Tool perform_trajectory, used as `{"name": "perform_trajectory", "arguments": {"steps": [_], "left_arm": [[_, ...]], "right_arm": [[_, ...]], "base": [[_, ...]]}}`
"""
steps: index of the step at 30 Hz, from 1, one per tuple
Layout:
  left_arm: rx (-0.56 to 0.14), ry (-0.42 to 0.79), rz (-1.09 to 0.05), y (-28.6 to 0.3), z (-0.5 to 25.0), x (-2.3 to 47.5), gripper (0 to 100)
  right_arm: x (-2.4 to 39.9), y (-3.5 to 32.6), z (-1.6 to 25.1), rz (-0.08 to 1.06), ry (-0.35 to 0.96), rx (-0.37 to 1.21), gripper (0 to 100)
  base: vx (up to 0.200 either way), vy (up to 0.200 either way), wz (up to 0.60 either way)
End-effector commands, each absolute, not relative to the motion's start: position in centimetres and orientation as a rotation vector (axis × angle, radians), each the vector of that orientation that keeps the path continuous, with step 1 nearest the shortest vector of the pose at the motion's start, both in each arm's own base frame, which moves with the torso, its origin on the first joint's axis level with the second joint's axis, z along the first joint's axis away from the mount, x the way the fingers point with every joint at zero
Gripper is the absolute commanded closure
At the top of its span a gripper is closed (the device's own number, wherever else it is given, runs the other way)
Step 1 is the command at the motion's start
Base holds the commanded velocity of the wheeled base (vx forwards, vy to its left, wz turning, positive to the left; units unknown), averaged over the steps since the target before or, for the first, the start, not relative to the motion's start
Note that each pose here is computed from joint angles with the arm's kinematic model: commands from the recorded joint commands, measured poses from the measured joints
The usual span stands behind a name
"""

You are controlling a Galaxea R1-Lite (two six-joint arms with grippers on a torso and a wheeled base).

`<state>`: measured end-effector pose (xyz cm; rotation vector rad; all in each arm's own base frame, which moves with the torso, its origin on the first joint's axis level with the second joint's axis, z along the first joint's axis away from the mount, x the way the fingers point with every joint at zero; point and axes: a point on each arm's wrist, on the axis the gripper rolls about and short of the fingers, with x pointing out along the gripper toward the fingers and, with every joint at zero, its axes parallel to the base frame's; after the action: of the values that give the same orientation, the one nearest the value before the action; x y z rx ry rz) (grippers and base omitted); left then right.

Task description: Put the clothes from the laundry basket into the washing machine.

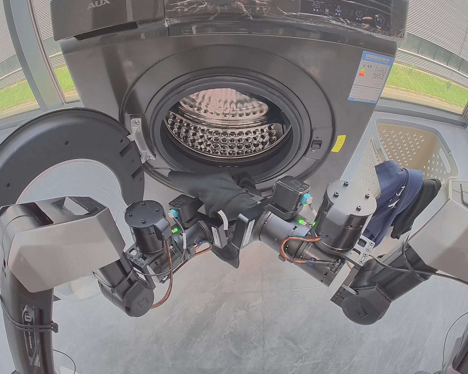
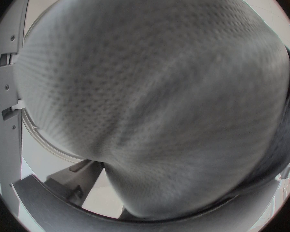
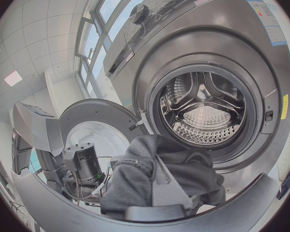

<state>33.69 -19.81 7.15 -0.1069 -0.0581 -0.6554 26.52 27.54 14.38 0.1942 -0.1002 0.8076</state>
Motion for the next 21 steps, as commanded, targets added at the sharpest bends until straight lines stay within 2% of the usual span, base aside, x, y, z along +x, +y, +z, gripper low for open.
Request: {"name": "perform_trajectory", "arguments": {"steps": [1, 10, 16, 21], "left_arm": [[-0.105, -0.045, -0.652, -19.9, 6.6, 33.8, 100], [-0.130, -0.073, -0.642, -19.6, 7.5, 34.1, 100], [-0.153, -0.120, -0.599, -18.8, 9.6, 33.9, 100], [-0.179, -0.138, -0.606, -18.7, 10.9, 33.2, 100]], "right_arm": [[26.3, 27.5, 14.8, 0.812, -0.112, 0.200, 100], [26.6, 26.4, 15.0, 0.787, -0.129, 0.204, 100], [28.1, 23.5, 13.6, 0.701, -0.083, 0.183, 100], [28.9, 22.4, 12.2, 0.652, -0.057, 0.174, 100]], "base": [[0.000, 0.000, 0.00], [0.000, 0.000, 0.00], [0.000, 0.000, 0.00], [0.000, 0.000, 0.00]]}}
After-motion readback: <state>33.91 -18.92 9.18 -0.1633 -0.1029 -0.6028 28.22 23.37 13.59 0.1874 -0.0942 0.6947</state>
